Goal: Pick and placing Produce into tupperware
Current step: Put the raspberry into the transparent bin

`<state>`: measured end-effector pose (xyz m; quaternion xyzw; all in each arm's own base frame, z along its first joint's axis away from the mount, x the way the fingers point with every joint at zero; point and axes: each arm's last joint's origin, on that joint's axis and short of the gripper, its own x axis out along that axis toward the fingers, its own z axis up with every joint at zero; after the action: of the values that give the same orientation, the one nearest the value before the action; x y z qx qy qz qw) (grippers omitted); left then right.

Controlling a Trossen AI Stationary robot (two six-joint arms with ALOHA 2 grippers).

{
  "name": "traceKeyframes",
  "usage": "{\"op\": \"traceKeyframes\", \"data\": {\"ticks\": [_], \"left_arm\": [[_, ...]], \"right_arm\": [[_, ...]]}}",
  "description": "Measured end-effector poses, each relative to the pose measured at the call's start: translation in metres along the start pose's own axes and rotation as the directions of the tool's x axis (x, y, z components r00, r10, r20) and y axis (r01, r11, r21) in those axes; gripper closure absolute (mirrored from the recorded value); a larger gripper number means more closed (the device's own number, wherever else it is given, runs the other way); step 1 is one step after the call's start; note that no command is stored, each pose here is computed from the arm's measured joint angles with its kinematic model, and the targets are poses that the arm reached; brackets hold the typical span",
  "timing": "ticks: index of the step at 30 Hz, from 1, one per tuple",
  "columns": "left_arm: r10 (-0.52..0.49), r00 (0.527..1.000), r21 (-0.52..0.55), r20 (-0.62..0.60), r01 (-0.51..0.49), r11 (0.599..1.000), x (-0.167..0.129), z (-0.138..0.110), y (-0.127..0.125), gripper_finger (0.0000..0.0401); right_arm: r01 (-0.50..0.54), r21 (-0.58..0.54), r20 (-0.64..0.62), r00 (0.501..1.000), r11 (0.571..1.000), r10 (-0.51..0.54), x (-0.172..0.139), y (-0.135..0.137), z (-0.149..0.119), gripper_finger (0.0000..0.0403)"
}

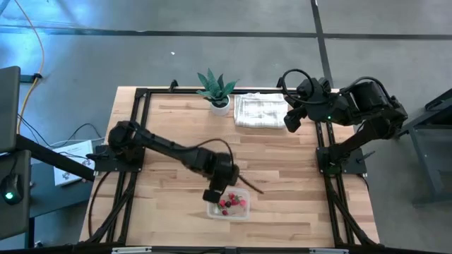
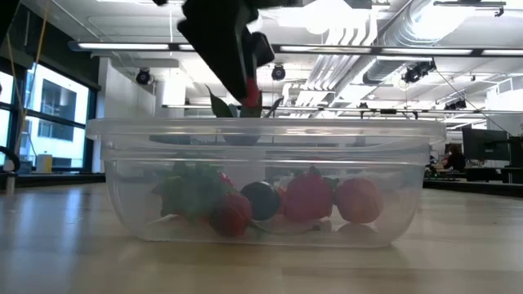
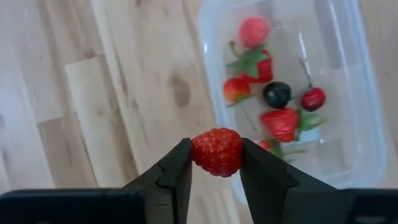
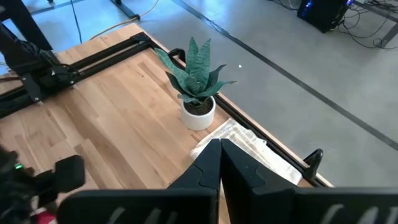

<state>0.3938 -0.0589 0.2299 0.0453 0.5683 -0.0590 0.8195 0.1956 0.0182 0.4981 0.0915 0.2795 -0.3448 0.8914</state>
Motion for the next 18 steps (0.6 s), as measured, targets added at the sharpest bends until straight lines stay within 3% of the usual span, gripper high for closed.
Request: {"op": "traceKeyframes", "data": {"ticks": [9,18], "left_arm": [[-0.025,0.999,0.023,0.042,0.024,0.999,0.003,0.004,-0.026,0.0298],[-0.189,0.980,0.037,0.067,0.187,0.982,0.023,0.011,-0.033,0.0292]], "right_arm": [[-0.001,0.003,-0.001,1.000,1.000,0.001,0.000,0.000,0.000,0.0402],[-0.015,-0.002,-0.013,1.000,1.000,0.014,0.000,0.000,-0.001,0.0402]]}}
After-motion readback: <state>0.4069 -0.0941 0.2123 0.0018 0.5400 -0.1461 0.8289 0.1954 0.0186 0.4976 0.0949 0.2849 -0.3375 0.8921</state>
